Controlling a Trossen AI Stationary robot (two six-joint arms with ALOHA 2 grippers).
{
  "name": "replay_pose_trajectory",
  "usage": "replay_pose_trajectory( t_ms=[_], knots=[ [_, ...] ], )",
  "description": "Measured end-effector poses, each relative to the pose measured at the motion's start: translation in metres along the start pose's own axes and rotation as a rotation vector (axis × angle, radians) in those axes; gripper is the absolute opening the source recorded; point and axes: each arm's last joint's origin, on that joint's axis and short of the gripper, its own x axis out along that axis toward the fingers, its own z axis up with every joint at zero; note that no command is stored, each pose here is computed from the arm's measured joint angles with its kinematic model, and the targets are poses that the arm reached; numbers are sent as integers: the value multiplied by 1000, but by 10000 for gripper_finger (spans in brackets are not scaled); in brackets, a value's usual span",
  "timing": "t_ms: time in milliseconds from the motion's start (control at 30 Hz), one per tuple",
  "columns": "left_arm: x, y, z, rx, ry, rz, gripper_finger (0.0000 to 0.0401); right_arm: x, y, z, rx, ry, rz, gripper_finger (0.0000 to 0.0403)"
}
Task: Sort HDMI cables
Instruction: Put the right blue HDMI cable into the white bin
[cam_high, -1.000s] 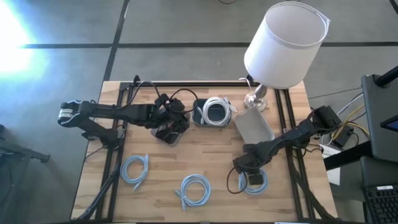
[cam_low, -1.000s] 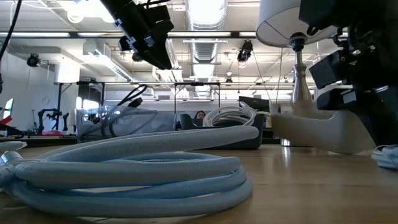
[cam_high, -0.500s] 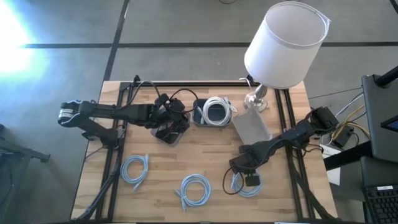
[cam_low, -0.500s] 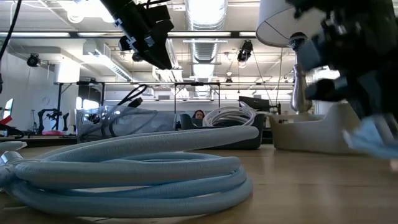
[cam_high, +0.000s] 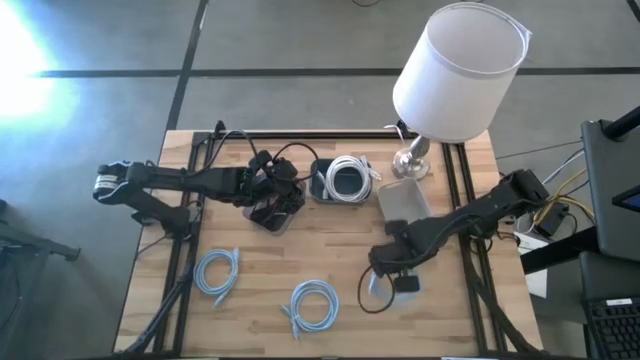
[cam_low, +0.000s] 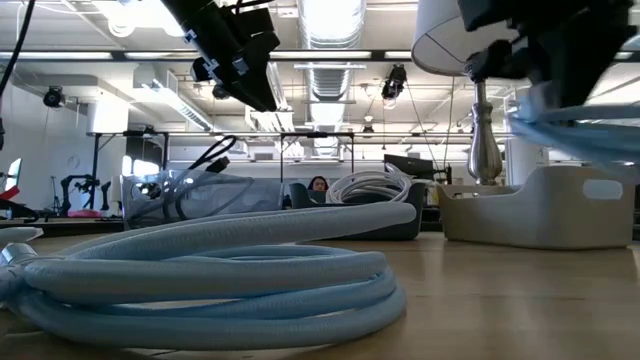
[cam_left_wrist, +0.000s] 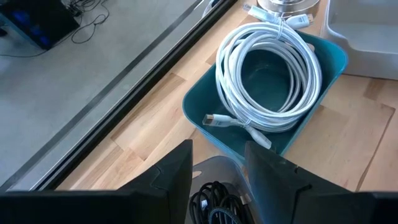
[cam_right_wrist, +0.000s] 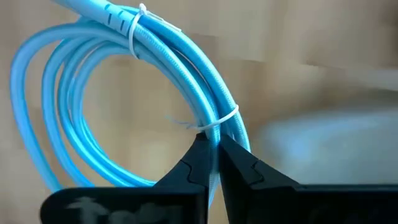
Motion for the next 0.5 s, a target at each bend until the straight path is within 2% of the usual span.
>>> replay_pose_trajectory(
  t_ms=[133, 233, 367, 500],
  knots=[
    [0, 0, 0, 1, 0, 0, 152, -18, -11, -8, 33, -49, -175, 14],
    [0, 0, 0, 1, 0, 0, 152, -34, -20, -19, 87, -128, -234, 13],
    [0, 0, 0, 1, 0, 0, 152, -48, -35, -37, 239, -251, -333, 13],
    [0, 0, 0, 1, 0, 0, 151, -54, -53, -58, 448, -391, -458, 13]
  ],
)
